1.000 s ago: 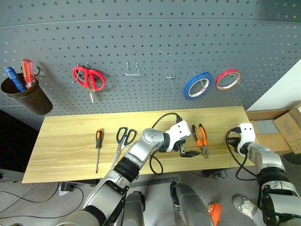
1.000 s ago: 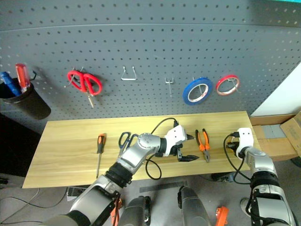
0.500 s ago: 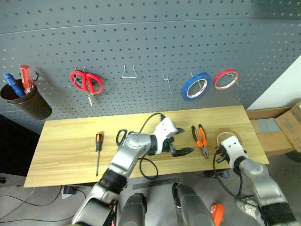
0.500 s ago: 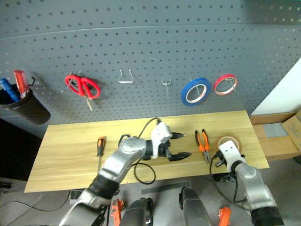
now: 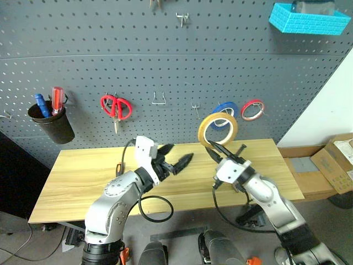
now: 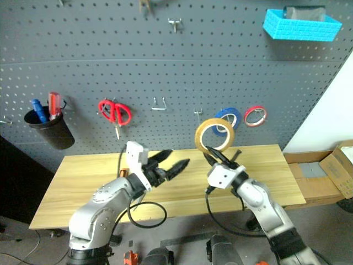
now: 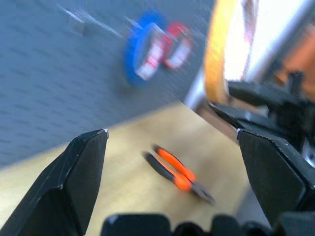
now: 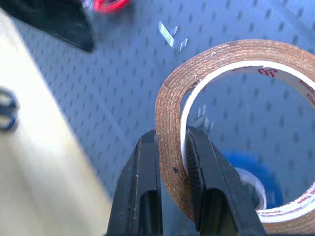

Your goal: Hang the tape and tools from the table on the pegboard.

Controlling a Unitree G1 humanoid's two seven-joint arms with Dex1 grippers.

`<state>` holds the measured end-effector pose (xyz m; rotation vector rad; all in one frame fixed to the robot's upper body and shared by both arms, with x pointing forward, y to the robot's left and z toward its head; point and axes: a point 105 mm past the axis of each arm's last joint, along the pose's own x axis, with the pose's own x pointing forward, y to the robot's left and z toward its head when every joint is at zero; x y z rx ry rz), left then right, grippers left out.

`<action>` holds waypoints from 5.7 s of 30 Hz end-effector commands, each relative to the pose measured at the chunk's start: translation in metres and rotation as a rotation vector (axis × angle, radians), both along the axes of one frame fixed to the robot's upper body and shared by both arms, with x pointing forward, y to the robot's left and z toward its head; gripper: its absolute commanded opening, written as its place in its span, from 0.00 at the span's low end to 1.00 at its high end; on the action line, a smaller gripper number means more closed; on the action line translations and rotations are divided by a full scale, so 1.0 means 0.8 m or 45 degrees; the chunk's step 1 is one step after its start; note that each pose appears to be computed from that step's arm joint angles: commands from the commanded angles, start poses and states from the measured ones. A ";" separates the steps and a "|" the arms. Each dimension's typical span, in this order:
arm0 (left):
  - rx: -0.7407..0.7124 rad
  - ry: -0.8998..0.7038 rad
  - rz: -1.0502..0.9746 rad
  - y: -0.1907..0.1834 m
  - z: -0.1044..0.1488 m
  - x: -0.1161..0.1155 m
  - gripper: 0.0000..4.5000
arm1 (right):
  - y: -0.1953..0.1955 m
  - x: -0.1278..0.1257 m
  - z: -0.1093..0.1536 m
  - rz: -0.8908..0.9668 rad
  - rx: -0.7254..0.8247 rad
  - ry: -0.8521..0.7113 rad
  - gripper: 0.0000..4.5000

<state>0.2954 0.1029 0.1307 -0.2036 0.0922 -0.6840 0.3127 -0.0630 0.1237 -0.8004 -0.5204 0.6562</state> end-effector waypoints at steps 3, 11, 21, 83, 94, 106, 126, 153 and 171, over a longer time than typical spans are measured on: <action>-0.022 -0.126 0.101 0.018 0.033 0.012 1.00 | 0.019 0.028 0.004 0.099 0.016 0.000 0.03; -0.011 -0.164 0.135 0.025 0.044 0.017 1.00 | 0.016 0.076 0.003 0.069 0.087 0.200 0.03; -0.017 -0.177 0.099 0.017 0.050 0.025 1.00 | 0.002 0.092 -0.017 -0.007 0.116 0.453 0.03; 0.714 -0.023 -0.450 0.009 -0.085 -0.067 1.00 | -0.127 0.092 -0.150 -1.034 0.439 1.655 0.57; 0.305 0.083 -0.239 -0.012 -0.057 -0.120 1.00 | -0.008 0.021 -0.028 -0.072 0.287 1.205 0.57; 0.099 -0.111 0.392 0.021 0.009 -0.080 1.00 | 0.121 -0.002 0.183 0.525 0.837 0.576 0.57; 0.188 -0.560 0.598 0.067 0.118 0.057 1.00 | 0.143 0.084 0.291 0.409 0.980 -0.045 0.57; 0.239 -0.475 0.387 0.040 0.106 0.079 1.00 | 0.106 0.150 0.173 0.012 0.995 0.253 0.57; 0.254 -0.383 0.453 0.063 0.076 0.060 1.00 | 0.059 0.143 0.126 -0.001 0.836 0.365 1.00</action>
